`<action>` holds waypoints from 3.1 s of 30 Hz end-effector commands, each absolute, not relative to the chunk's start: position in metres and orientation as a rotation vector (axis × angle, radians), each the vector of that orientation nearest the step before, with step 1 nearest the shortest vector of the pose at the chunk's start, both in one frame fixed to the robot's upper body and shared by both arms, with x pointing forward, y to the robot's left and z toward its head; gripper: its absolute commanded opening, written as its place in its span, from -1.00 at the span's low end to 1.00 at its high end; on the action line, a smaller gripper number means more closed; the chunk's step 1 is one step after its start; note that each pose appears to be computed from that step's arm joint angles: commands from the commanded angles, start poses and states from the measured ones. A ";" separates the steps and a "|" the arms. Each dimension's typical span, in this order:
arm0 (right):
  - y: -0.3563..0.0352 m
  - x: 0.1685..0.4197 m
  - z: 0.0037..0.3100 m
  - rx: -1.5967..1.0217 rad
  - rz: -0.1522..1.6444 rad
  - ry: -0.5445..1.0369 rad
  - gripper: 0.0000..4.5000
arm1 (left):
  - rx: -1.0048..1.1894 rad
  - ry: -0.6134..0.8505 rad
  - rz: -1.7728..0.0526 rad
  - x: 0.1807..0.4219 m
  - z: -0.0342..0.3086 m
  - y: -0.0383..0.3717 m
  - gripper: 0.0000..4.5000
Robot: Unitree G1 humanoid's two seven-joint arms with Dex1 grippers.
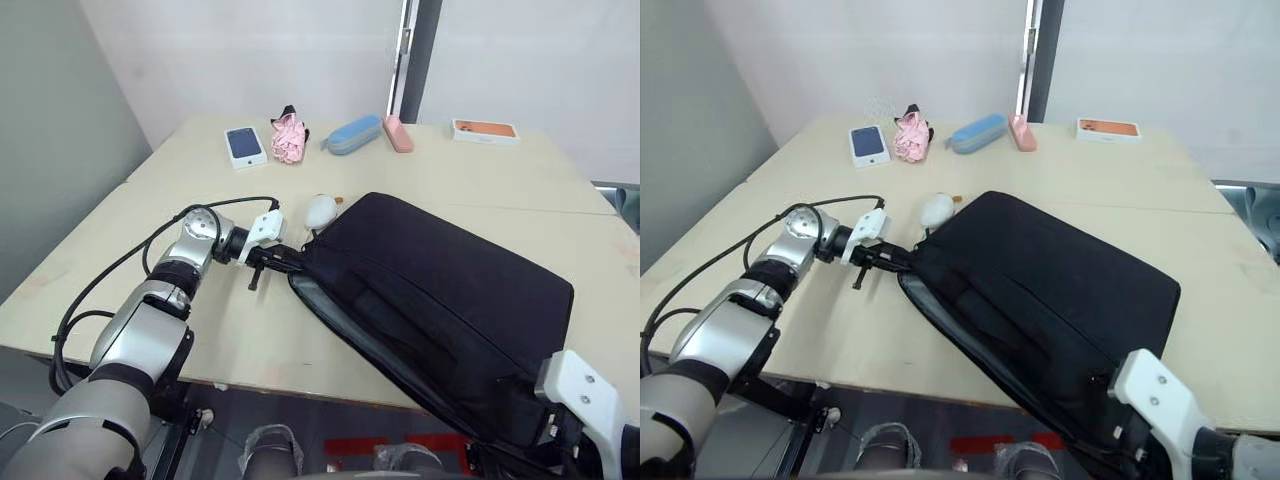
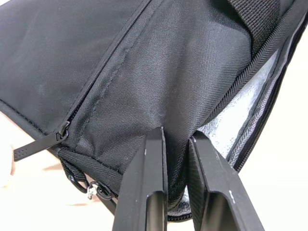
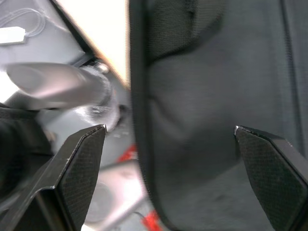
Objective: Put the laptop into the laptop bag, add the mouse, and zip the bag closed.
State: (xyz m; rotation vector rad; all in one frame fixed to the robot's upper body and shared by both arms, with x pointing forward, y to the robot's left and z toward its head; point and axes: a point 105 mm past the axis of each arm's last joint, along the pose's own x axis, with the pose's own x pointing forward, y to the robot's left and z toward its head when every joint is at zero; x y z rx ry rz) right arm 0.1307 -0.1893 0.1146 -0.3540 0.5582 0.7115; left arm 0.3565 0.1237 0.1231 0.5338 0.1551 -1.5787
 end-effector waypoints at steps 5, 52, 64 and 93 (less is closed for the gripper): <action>-0.200 0.137 0.087 -0.428 0.691 0.632 0.75 | 0.494 0.143 -1.583 0.350 0.134 0.137 -0.79; -0.219 0.256 0.111 -0.635 0.969 0.538 0.59 | 0.436 0.287 -1.325 0.330 0.130 0.210 -0.79; -0.202 0.258 0.096 -0.648 1.045 0.517 0.24 | 0.438 0.276 -1.319 0.330 0.133 0.212 -0.79; -0.197 0.283 0.125 -0.767 1.213 0.521 -0.99 | 0.366 0.368 -1.220 0.295 0.110 0.229 -0.79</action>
